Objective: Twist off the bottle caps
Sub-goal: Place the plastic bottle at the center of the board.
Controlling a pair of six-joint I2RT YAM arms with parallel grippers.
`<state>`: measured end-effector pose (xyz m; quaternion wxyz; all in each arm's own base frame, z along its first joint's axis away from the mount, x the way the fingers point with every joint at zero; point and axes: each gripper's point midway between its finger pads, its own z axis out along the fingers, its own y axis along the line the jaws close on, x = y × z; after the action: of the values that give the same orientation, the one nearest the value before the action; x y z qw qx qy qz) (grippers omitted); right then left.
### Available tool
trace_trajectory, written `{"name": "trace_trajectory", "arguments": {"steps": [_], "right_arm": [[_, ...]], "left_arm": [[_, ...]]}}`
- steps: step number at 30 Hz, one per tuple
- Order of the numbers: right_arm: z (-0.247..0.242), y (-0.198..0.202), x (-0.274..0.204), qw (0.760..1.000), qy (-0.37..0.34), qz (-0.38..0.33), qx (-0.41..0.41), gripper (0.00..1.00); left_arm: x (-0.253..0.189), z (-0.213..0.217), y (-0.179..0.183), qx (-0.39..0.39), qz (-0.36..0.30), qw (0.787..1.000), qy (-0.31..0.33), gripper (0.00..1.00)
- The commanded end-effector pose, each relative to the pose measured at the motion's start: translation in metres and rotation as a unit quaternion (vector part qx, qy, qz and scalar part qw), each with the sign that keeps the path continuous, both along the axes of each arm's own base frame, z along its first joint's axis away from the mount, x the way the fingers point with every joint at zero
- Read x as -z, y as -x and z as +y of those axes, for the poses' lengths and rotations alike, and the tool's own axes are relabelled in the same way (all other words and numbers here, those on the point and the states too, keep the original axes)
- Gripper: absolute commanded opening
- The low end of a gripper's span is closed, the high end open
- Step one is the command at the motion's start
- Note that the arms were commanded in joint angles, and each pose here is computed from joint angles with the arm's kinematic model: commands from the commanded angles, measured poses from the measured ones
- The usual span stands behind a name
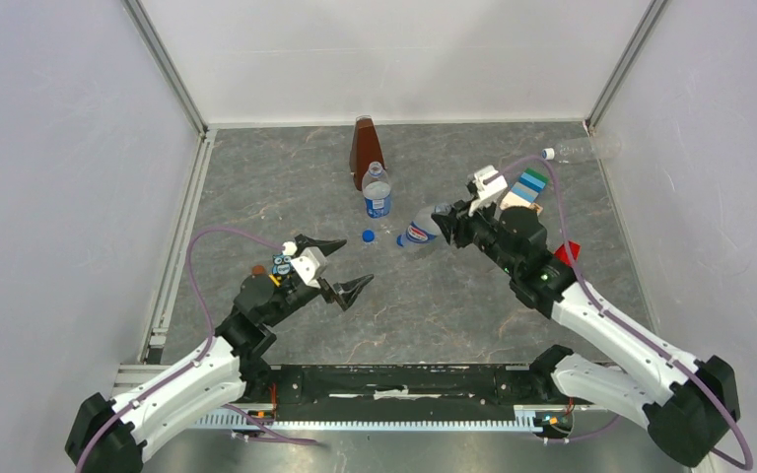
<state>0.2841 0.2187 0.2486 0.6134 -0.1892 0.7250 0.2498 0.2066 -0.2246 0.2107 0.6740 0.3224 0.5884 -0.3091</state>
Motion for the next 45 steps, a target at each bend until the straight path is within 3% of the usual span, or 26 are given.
{"name": "trace_trajectory", "arguments": {"steps": [1, 8, 18, 32, 36, 43, 45], "right_arm": [[-0.010, -0.030, -0.020, 0.997, 0.047, -0.017, 0.057, 0.06], [0.005, -0.067, -0.038, 0.995, 0.070, -0.023, 0.064, 0.07], [0.026, -0.100, -0.014, 0.996, 0.074, 0.013, 0.051, 0.09], [0.037, -0.122, 0.003, 0.997, 0.065, 0.026, 0.037, 0.13], [0.039, -0.123, 0.009, 0.997, 0.069, 0.032, 0.035, 0.18], [0.043, -0.121, 0.008, 0.997, 0.068, 0.032, 0.021, 0.39], [0.044, -0.122, 0.009, 0.997, 0.069, 0.035, 0.020, 0.40]], "left_arm": [[-0.002, 0.002, -0.005, -0.014, 0.010, 1.000, 0.016, 1.00], [-0.001, 0.000, -0.004, -0.010, 0.021, 1.000, 0.007, 1.00], [-0.004, 0.012, -0.001, -0.027, -0.012, 1.000, 0.005, 1.00], [-0.003, 0.012, -0.005, -0.032, -0.017, 0.999, -0.001, 1.00], [-0.003, 0.010, -0.005, -0.028, -0.015, 0.999, -0.002, 1.00], [0.000, 0.009, -0.003, -0.025, -0.013, 1.000, -0.003, 1.00], [0.000, 0.009, -0.003, -0.024, -0.012, 1.000, -0.001, 1.00]]}}
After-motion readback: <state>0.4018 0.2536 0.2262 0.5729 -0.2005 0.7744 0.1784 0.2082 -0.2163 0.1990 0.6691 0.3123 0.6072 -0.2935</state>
